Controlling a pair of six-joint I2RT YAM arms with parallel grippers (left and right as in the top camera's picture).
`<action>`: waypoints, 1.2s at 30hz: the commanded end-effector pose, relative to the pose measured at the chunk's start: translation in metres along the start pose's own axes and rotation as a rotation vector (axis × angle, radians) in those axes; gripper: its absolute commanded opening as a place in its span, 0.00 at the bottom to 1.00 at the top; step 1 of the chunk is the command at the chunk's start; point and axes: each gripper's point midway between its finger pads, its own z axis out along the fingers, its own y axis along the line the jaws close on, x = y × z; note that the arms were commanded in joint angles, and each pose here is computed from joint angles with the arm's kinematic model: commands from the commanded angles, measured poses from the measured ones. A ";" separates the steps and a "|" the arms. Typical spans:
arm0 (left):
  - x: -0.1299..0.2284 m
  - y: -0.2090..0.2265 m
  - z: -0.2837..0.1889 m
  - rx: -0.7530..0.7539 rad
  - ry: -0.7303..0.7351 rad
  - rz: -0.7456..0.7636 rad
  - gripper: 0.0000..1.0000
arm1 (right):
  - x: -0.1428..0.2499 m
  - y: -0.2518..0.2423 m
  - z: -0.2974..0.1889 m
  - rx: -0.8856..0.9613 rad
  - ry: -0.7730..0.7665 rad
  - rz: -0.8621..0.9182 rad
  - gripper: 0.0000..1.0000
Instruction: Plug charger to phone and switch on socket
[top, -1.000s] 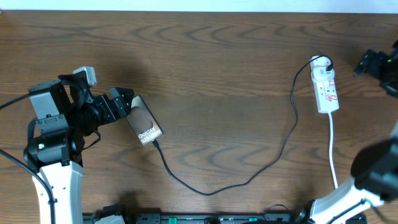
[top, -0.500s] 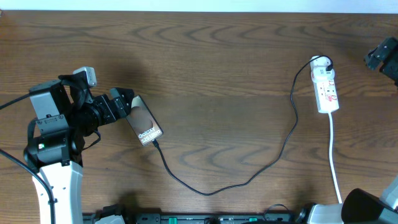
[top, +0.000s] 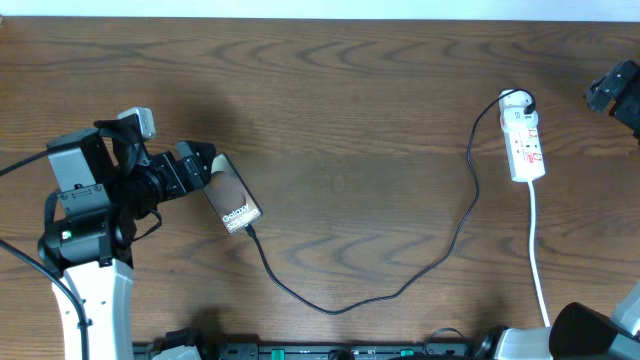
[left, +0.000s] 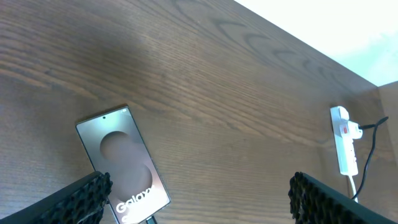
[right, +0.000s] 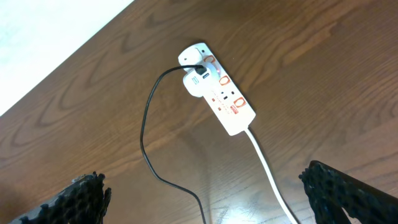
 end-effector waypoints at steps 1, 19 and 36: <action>0.002 -0.004 0.002 0.013 0.013 0.020 0.93 | 0.000 0.007 -0.002 -0.018 -0.002 0.000 0.99; 0.010 0.006 -0.028 -0.156 -0.087 0.082 0.93 | 0.000 0.007 -0.002 -0.018 -0.002 0.000 0.99; 0.010 -0.013 -0.049 -0.021 -0.744 0.370 0.93 | 0.000 0.007 -0.002 -0.018 -0.002 0.000 0.99</action>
